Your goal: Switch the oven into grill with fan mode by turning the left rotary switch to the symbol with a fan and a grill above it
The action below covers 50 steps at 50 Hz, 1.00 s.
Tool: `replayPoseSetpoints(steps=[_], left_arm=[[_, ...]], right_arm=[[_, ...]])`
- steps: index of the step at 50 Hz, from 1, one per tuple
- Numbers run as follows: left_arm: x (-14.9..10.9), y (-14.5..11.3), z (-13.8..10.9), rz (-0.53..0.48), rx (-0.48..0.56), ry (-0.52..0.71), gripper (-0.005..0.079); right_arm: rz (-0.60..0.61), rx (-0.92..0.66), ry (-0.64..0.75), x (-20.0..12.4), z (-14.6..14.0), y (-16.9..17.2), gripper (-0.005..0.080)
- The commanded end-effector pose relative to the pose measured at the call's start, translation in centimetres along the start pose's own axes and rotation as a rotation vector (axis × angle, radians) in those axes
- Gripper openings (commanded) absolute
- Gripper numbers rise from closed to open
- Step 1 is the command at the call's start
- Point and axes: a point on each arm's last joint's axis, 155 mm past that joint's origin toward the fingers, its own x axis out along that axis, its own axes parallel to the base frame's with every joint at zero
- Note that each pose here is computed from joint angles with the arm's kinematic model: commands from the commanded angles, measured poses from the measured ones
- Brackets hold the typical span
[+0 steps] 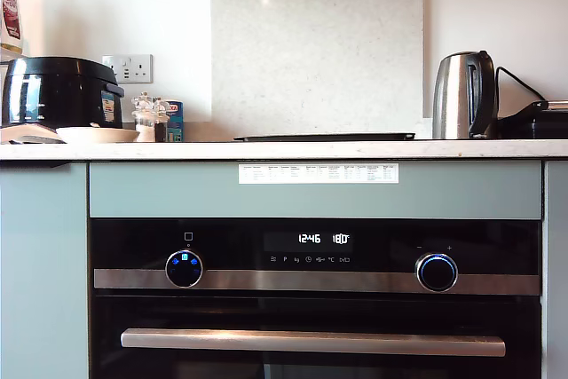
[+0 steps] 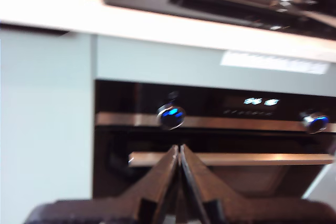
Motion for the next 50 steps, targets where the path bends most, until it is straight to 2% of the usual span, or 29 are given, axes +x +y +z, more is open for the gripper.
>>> replayPoseSetpoints(steps=[1, 11, 22, 50], left_arm=[[-0.2, 0.6, -0.4, 0.020, -0.007, -0.001, -0.0022], [-1.1, 1.1, -0.6, 0.040, -0.012, 0.000, -0.0022], [-1.9, 0.9, 0.2, 0.028, -0.032, -0.046, -0.0022], [-2.2, 1.8, -3.7, 0.070, -0.048, 0.106, -0.0022]], right_arm=[[-0.003, -0.004, 0.026, 0.3, -1.3, -0.1, -0.0012], [-0.003, -0.033, 0.043, 0.3, -1.8, -0.1, -0.0012], [-0.005, -0.022, 0.077, 0.2, -2.7, -0.2, -0.0012], [-0.005, -0.022, 0.101, 0.2, -3.3, -0.2, -0.0012]])
